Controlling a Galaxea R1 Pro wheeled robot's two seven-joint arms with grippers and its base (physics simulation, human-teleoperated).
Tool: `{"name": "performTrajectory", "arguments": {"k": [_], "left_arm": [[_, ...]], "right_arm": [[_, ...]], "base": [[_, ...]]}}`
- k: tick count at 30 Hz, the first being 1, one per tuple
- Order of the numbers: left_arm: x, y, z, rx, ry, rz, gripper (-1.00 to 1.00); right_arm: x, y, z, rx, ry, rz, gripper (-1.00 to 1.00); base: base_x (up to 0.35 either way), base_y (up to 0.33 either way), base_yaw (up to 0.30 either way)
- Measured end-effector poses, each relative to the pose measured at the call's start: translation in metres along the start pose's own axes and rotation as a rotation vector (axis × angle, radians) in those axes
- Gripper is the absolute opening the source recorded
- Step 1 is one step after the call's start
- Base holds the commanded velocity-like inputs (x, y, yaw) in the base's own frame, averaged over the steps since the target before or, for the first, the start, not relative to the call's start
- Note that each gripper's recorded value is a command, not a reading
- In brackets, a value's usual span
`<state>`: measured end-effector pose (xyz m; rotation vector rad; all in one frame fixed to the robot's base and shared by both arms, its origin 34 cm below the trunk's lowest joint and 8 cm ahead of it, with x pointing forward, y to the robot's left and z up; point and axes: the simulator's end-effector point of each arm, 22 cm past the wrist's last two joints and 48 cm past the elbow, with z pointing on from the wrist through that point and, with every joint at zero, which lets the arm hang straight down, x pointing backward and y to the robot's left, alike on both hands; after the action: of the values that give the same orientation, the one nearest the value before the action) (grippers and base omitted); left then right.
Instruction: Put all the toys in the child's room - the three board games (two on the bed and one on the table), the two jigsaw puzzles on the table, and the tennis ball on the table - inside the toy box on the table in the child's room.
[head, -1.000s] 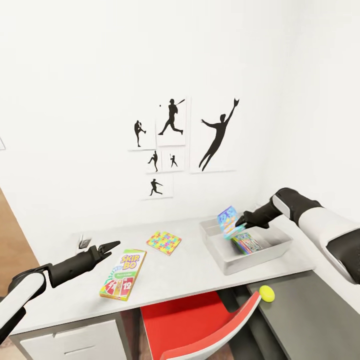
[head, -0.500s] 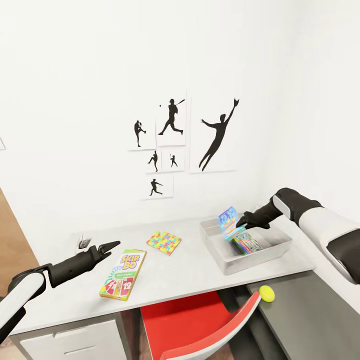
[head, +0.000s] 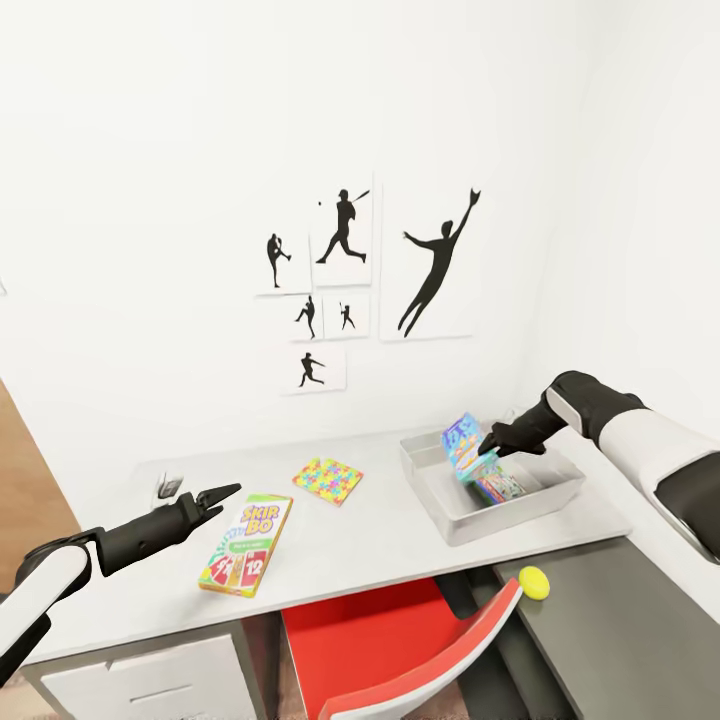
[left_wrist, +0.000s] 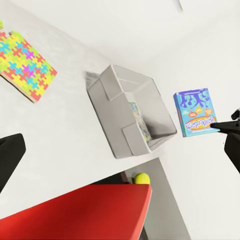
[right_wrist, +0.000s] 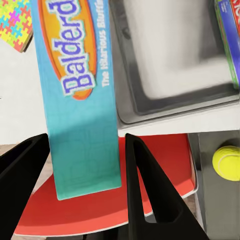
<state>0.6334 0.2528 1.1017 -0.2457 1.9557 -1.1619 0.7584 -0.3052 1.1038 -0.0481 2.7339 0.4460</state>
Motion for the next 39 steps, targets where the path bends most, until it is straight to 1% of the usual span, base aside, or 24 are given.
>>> {"name": "performTrajectory", "arguments": {"k": [4,6,10,13,16,18,19,22,25,28,33,39], "left_arm": [[0.002,0.003,0.001,-0.004,0.004,-0.004,1.0],[0.003,0.004,0.002,-0.005,0.008,-0.006,1.0],[0.007,0.007,0.003,-0.007,0.027,-0.015,1.0],[0.009,0.007,0.002,-0.007,0.044,-0.021,1.0],[0.006,0.007,-0.005,-0.004,0.074,-0.041,1.0],[-0.004,0.007,-0.016,-0.001,0.089,-0.065,1.0],[-0.007,0.007,-0.019,-0.001,0.091,-0.072,1.0],[-0.024,0.008,-0.037,0.003,0.094,-0.1,1.0],[-0.036,0.008,-0.047,0.005,0.089,-0.111,1.0],[-0.042,0.011,-0.053,-0.002,0.087,-0.114,1.0],[-0.04,0.018,-0.053,-0.015,0.097,-0.126,1.0],[-0.039,0.025,-0.052,-0.024,0.101,-0.135,1.0]], "right_arm": [[-0.01,0.003,-0.005,-0.004,-0.014,-0.003,-1.0],[-0.011,0.004,-0.004,-0.006,-0.015,-0.004,-1.0],[-0.014,0.006,-0.002,-0.01,-0.014,-0.005,-1.0],[-0.021,0.008,-0.007,-0.014,-0.026,-0.007,-1.0],[-0.026,0.008,-0.009,-0.014,-0.033,-0.009,-1.0],[-0.03,0.01,-0.011,-0.016,-0.038,-0.012,-1.0],[-0.032,0.012,-0.012,-0.021,-0.041,-0.011,-1.0],[-0.042,0.02,-0.017,-0.03,-0.055,-0.021,-1.0],[-0.044,0.023,-0.015,-0.029,-0.053,-0.028,-1.0],[-0.044,0.027,-0.01,-0.03,-0.046,-0.037,-1.0],[-0.043,0.037,-0.001,-0.037,-0.031,-0.049,-1.0],[-0.04,0.034,0.007,-0.032,-0.017,-0.046,-1.0]], "base": [[0.0,0.0,0.0],[0.0,0.0,0.0],[0.0,0.0,0.0],[0.0,0.0,0.0],[0.0,0.0,0.0],[0.0,0.0,0.0],[0.0,0.0,0.0],[0.0,0.0,0.0],[0.0,0.0,0.0],[0.0,0.0,0.0],[0.0,0.0,0.0],[0.0,0.0,0.0]]}}
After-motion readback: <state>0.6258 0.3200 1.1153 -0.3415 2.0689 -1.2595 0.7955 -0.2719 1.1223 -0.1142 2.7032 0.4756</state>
